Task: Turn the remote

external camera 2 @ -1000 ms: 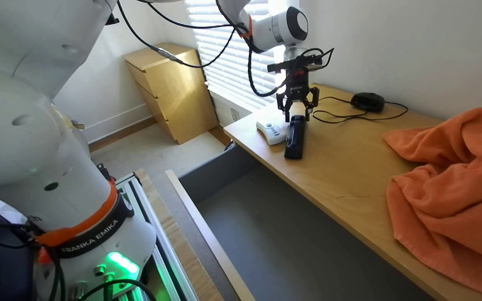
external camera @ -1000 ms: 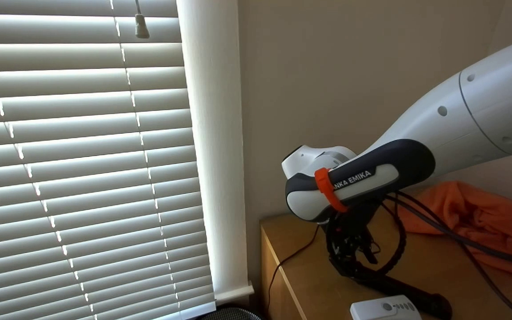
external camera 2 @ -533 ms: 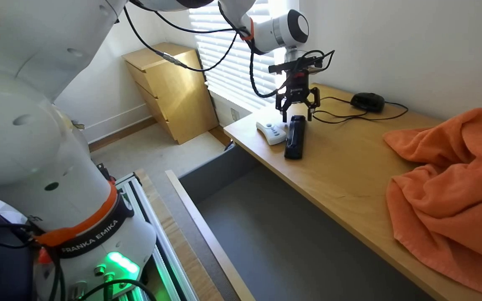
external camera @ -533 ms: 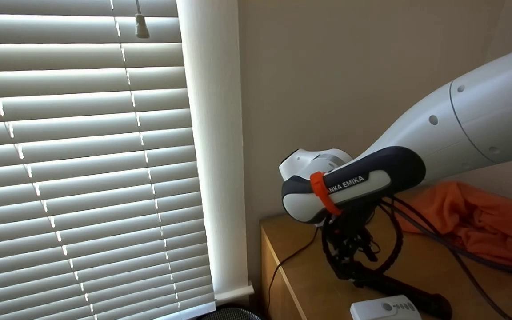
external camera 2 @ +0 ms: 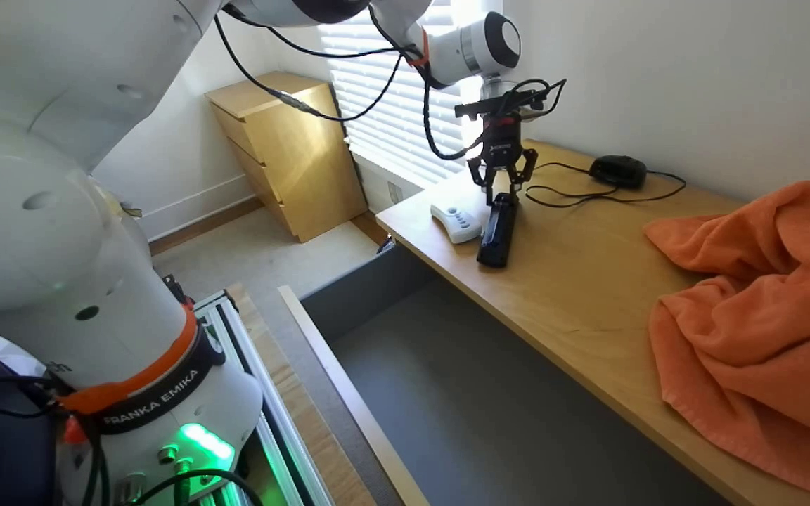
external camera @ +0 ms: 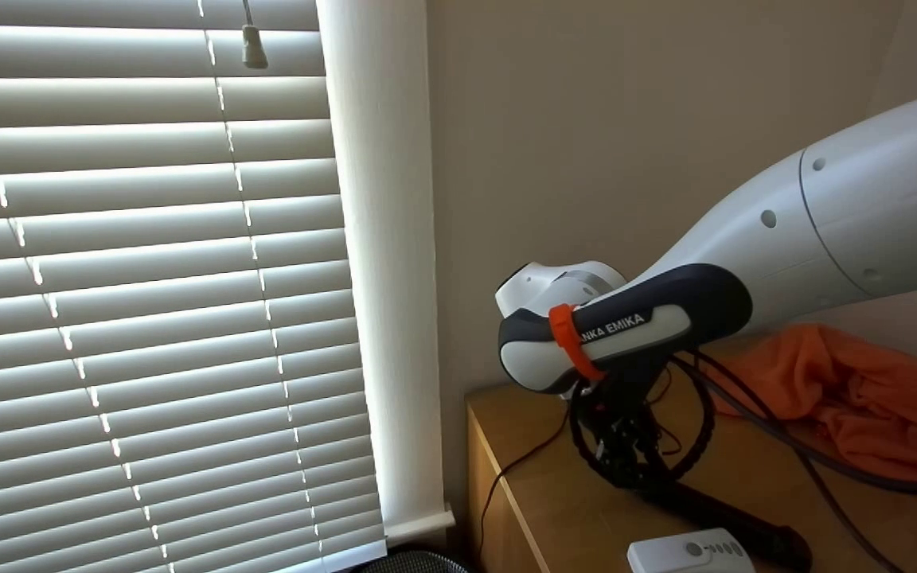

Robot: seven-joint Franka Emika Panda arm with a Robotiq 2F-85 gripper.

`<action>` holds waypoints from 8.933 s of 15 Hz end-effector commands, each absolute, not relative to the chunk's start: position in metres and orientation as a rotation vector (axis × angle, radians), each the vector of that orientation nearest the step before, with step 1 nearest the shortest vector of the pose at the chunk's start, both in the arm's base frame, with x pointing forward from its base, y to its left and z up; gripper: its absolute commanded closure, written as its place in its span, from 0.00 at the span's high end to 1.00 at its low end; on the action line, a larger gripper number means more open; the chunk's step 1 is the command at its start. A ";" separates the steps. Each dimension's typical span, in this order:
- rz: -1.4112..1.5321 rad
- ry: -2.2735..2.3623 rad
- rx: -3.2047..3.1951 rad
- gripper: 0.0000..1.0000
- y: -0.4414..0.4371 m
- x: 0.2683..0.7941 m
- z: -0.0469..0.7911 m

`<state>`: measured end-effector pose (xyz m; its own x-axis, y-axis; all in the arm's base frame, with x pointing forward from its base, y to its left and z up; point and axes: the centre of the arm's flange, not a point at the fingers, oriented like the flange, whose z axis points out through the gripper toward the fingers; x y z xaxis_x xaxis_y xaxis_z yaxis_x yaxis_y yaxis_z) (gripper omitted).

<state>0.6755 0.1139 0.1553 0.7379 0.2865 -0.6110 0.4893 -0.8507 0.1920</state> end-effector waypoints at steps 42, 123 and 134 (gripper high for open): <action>-0.241 0.537 2.773 0.30 0.032 0.619 0.263; 0.778 -1.428 1.568 0.30 -0.001 0.639 0.203; 0.793 -1.557 1.792 0.30 -0.009 0.651 0.191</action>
